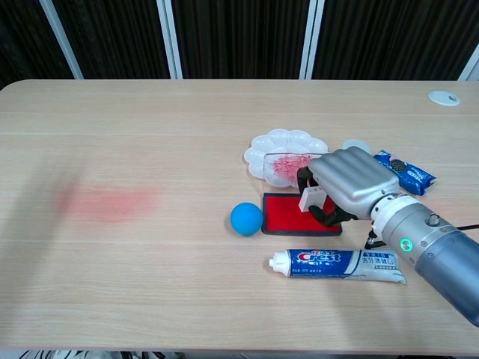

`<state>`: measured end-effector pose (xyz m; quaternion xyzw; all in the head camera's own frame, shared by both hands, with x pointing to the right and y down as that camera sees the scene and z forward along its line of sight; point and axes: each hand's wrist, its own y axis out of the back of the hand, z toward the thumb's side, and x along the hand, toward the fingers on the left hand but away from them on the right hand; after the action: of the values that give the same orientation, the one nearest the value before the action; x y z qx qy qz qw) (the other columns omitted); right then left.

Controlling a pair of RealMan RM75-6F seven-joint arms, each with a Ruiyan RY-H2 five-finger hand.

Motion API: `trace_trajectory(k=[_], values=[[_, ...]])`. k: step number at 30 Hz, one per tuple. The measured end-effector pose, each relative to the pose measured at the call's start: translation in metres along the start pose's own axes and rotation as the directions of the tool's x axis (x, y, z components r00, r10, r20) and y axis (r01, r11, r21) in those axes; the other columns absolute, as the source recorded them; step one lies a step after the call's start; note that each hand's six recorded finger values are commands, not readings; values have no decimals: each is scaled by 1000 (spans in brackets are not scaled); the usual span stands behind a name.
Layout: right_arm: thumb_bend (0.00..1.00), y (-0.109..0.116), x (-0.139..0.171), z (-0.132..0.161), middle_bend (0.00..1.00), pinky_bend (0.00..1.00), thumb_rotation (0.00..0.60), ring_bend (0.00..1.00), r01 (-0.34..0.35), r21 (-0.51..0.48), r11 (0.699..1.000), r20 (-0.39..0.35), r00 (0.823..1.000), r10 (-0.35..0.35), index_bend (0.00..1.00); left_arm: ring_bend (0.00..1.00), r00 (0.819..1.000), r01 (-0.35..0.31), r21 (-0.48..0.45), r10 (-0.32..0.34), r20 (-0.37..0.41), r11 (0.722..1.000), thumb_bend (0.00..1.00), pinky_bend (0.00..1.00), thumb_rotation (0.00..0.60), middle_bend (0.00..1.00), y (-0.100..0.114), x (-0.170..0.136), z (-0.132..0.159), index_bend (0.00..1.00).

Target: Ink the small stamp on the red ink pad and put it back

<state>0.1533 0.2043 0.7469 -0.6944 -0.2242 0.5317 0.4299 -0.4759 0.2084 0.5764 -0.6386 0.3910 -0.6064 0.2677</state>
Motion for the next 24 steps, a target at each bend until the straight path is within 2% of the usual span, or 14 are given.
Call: trace_trajectory(k=[6,13,24], values=[[712,5,0,1,693,638,600,600,18,-8,1000,-2,1000,-18,822,0,1000,-1,0,1,2,1000,30,0,600,0,0,0,0,0],[713,24,-2,0,693,638,600,600,71,-27,997,-3,997,-71,821,0,1000,-3,-1,3,4,1000,30,0,600,0,0,-1,0,0],[712,51,2,-26,689,638,600,598,132,-6,991,36,991,-132,822,0,1000,-6,1,6,6,1000,30,0,600,0,0,-2,1,0]])
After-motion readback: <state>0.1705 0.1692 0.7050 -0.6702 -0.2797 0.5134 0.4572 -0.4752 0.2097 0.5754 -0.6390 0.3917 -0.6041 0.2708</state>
